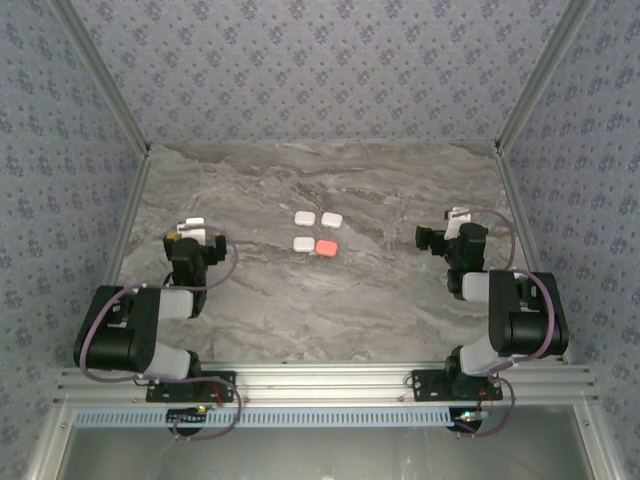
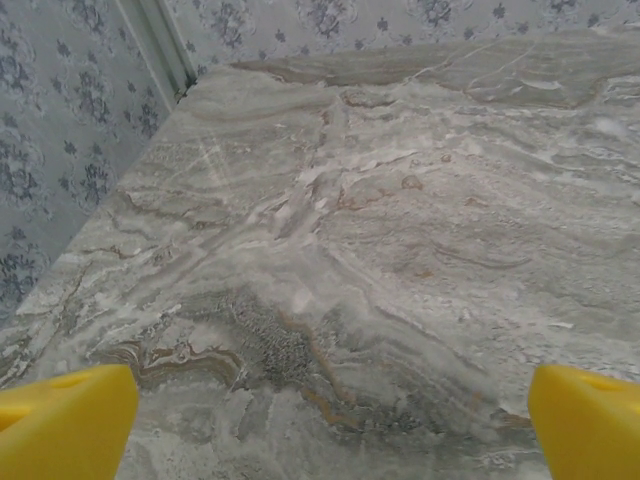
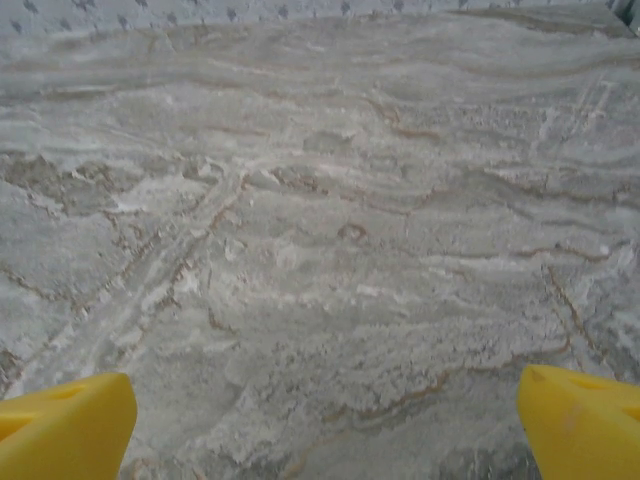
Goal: Insert wireless bluetooth earbuds into charging case
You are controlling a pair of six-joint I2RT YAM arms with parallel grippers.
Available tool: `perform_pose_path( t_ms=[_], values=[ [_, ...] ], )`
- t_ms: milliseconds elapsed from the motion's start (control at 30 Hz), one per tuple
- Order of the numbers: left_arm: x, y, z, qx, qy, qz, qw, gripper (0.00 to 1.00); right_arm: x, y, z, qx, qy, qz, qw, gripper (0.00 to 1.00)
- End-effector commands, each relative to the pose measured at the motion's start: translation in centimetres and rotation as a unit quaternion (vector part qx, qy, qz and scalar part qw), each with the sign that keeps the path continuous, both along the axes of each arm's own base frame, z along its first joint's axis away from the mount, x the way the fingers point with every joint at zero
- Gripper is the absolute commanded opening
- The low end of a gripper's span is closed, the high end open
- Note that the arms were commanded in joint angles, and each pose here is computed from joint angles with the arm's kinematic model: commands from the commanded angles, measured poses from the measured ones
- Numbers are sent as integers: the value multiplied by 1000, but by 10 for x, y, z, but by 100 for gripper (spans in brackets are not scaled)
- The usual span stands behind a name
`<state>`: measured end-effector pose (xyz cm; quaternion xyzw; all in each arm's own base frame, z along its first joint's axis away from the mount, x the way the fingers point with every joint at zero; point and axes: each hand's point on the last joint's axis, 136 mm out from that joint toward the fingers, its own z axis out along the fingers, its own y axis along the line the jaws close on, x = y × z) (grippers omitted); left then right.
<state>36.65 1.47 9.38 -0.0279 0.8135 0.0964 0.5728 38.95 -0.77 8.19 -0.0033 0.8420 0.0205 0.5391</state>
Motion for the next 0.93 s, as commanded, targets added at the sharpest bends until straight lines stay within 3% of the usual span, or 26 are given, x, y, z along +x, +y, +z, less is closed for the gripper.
perform_pose_path(
  t_ms=[0, 200, 900],
  values=[
    [14, -8, 6, -25, -28, -30, 999, 99, 1, -5, 1, -18, -14, -16, 1000, 100],
    [31, 0, -6, -70, 24, -40, 996, 99, 1, -6, 0, -19, -9, -18, 1000, 100],
    [31, 1, -5, -72, 21, -41, 996, 99, 1, -5, 0, -24, -8, -19, 1000, 100]
  ],
)
